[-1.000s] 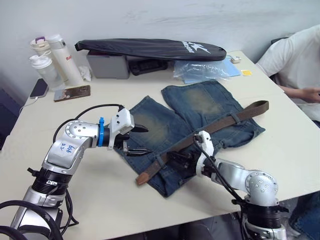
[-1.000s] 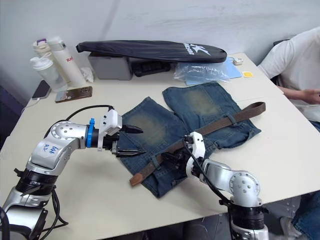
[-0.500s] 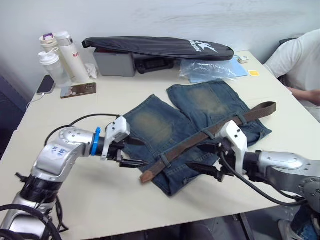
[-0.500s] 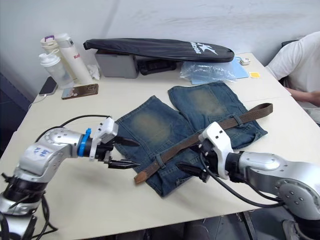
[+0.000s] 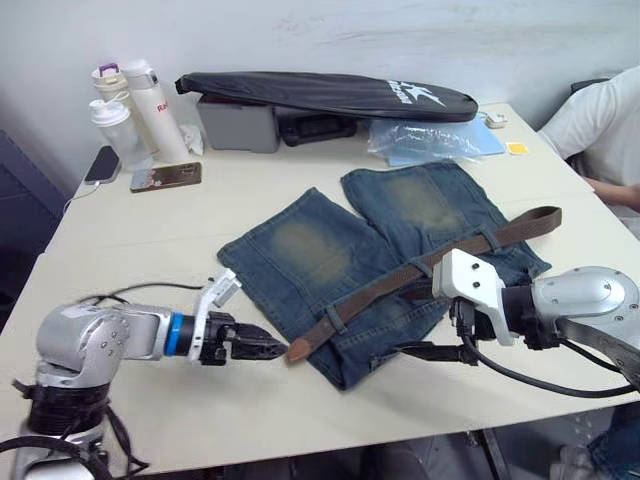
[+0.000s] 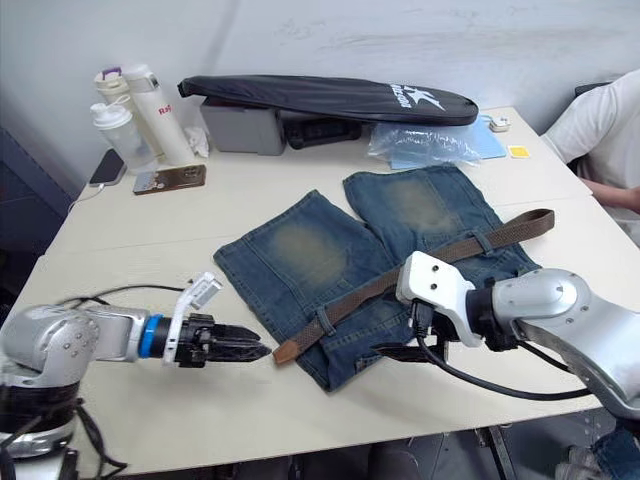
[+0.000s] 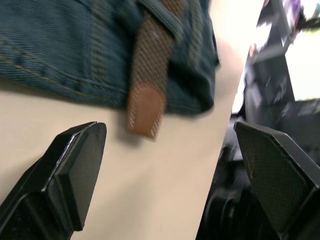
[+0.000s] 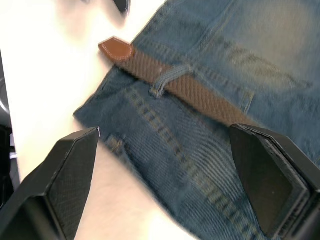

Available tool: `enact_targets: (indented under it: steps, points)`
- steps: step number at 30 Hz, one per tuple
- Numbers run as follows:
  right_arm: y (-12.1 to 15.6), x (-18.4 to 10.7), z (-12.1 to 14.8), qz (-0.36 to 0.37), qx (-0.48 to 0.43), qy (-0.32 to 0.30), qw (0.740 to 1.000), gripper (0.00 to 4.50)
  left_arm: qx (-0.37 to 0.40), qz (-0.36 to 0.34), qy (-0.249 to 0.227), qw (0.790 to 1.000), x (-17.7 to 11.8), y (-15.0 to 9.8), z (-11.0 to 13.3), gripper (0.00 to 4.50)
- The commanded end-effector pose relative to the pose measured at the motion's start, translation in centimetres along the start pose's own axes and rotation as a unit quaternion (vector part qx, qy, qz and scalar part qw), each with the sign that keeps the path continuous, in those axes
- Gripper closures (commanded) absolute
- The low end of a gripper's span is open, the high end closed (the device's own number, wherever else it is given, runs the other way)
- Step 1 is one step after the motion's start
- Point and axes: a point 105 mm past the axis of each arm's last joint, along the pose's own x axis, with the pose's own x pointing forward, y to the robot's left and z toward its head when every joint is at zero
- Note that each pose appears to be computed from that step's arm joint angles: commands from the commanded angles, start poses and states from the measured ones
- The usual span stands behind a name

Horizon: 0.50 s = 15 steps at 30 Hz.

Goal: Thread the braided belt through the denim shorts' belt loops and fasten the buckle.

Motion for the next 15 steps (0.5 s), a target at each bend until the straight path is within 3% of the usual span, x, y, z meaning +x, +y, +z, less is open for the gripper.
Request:
enact_targets:
  steps: [1,7,15]
  points:
    - [-0.4,0.0,0.7,-0.006,-0.011,-0.01,1.0,0.09,-0.029,-0.005,-0.002,1.0,0.4,-0.1,-0.4,0.0]
    - [-0.7,0.1,0.8,-0.01,0.005,-0.015,1.0,0.09,-0.076,-0.02,-0.005,0.997,2.6,-0.2,-0.8,0.0]
    - [-1.0,-0.2,0.9,-0.023,0.004,-0.01,1.0,0.09,-0.09,-0.041,0.02,0.995,3.4,-1.3,-0.9,0.0]
